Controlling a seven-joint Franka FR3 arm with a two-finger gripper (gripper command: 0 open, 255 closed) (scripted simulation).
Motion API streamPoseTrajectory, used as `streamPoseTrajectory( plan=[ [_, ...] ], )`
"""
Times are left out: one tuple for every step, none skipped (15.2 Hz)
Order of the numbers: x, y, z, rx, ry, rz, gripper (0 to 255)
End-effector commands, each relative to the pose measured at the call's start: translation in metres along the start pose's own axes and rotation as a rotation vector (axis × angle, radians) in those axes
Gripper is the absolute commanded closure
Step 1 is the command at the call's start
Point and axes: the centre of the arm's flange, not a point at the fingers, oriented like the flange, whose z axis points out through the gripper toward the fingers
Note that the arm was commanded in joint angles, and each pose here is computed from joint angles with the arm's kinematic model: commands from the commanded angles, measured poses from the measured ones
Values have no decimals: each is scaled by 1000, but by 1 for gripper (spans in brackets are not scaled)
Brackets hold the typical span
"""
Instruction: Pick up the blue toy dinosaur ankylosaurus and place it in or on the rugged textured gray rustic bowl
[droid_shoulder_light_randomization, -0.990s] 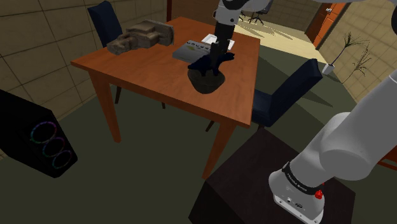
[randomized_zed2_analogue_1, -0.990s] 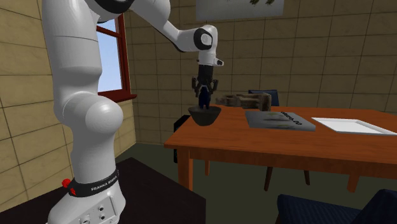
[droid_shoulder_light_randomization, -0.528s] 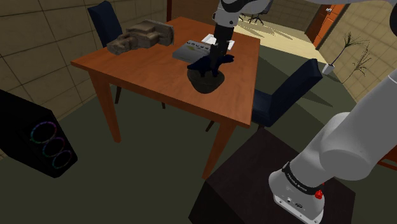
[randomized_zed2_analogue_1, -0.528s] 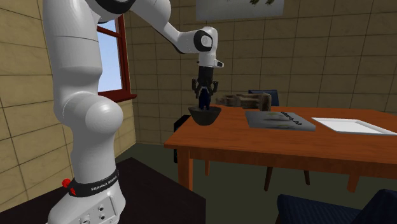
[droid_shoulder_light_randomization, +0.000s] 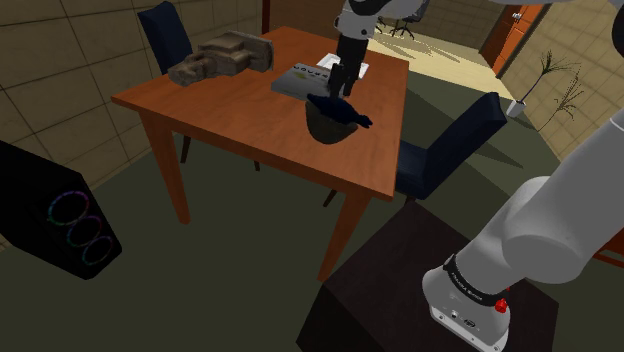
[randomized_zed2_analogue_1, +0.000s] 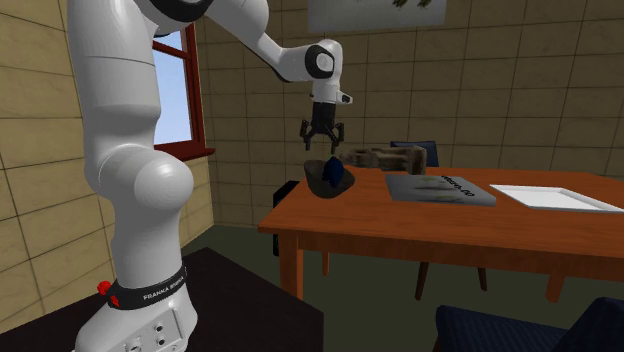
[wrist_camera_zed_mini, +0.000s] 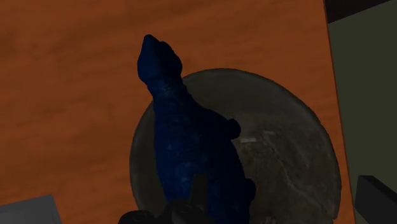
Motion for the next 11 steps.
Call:
streamPoseTrajectory(
  plan=[
    [-1,0,-20,0,0,0,0],
    [-1,0,-33,0,0,0,0],
    [-1,0,-43,0,0,0,0],
    [-1,0,-43,0,0,0,0],
    [-1,0,-43,0,0,0,0],
    [-1,0,-43,0,0,0,0],
    [-1,0,-43,0,0,0,0],
    [-1,0,-43,0,0,0,0],
    [-1,0,-43,0,0,0,0],
    [-1,0,-43,0,0,0,0],
    [-1,0,-43,0,0,0,0]
  ],
)
